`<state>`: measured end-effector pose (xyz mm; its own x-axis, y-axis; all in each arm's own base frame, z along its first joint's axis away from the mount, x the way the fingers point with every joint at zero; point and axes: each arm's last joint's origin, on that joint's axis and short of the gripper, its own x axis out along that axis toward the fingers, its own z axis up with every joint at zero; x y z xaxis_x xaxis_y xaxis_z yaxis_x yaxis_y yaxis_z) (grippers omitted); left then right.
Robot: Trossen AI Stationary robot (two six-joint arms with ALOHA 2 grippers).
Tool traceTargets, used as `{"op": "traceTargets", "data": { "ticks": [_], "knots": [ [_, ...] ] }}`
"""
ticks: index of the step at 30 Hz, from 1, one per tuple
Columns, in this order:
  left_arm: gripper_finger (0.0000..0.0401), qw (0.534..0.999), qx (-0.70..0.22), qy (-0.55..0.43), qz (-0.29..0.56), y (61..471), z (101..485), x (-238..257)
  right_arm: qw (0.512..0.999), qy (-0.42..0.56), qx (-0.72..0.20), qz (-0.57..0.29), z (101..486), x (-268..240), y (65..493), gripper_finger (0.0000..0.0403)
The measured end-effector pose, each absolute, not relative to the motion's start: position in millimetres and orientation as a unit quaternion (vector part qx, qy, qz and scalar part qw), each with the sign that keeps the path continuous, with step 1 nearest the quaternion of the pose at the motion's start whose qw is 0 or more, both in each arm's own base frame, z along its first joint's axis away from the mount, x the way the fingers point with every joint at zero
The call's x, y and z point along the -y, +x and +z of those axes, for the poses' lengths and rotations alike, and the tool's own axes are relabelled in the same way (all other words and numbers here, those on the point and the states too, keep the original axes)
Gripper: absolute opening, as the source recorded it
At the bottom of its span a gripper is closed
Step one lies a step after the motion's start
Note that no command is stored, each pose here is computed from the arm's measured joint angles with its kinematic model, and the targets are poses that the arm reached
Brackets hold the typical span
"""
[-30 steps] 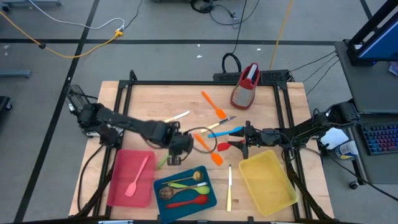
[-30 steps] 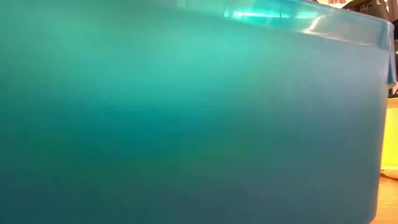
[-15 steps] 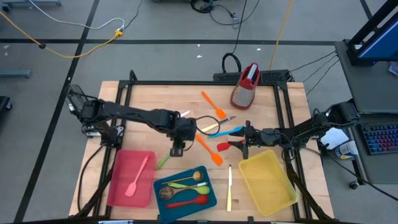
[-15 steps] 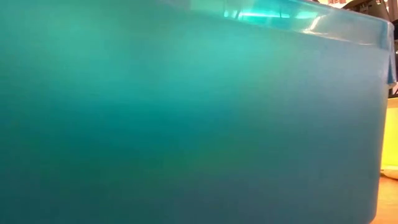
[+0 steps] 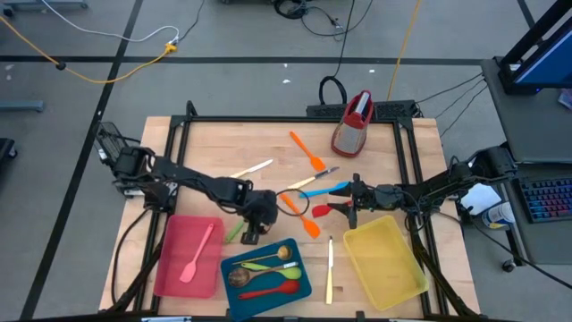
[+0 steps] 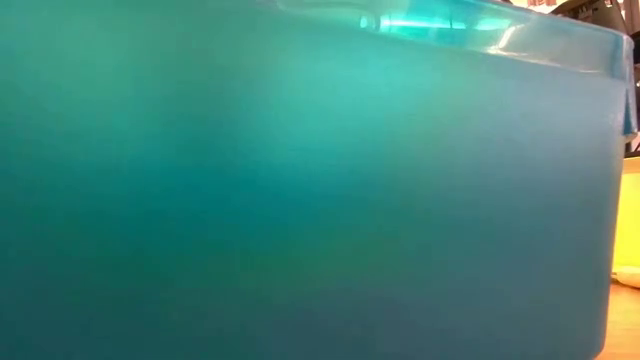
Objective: Pick & Place Kitchen Items
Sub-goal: Adjust the blue bin
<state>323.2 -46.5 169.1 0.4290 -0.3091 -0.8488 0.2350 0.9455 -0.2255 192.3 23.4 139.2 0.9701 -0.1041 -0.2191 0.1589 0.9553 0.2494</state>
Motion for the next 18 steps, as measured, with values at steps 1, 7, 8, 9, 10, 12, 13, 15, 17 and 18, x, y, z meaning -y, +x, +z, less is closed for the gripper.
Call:
{"op": "traceTargets", "data": {
  "ticks": [1,7,8,9,10,12,13,15,17,18],
  "knots": [
    [0.0145,0.848,-0.503,-0.038,-0.166,323,167,49,0.983,0.136,-0.102,-0.067,139,-23,192,0.0196],
    [0.0145,0.865,-0.476,-0.025,-0.154,317,153,59,0.983,0.139,-0.102,-0.067,139,-23,192,0.0196],
    [0.0145,0.866,-0.477,-0.021,-0.146,316,151,59,0.983,0.139,-0.102,-0.067,139,-23,192,0.0196],
    [0.0145,0.866,-0.478,-0.021,-0.143,314,148,60,0.983,0.139,-0.102,-0.068,139,-23,192,0.0196],
    [0.0145,0.867,-0.477,-0.023,-0.142,313,146,60,0.983,0.139,-0.102,-0.068,139,-23,192,0.0196],
    [0.0145,0.868,-0.476,-0.027,-0.140,310,142,61,0.983,0.139,-0.102,-0.068,139,-23,192,0.0196],
    [0.0145,0.867,-0.476,-0.028,-0.141,309,141,62,0.983,0.139,-0.102,-0.068,139,-23,192,0.0196],
    [0.0145,0.868,-0.475,-0.028,-0.143,306,138,64,0.983,0.139,-0.102,-0.068,139,-23,192,0.0196],
    [0.0145,0.869,-0.472,-0.027,-0.147,304,135,67,0.983,0.139,-0.102,-0.068,139,-23,192,0.0196],
    [0.0145,0.870,-0.469,-0.026,-0.149,302,133,68,0.983,0.139,-0.102,-0.068,139,-23,192,0.0196]
  ]
}}
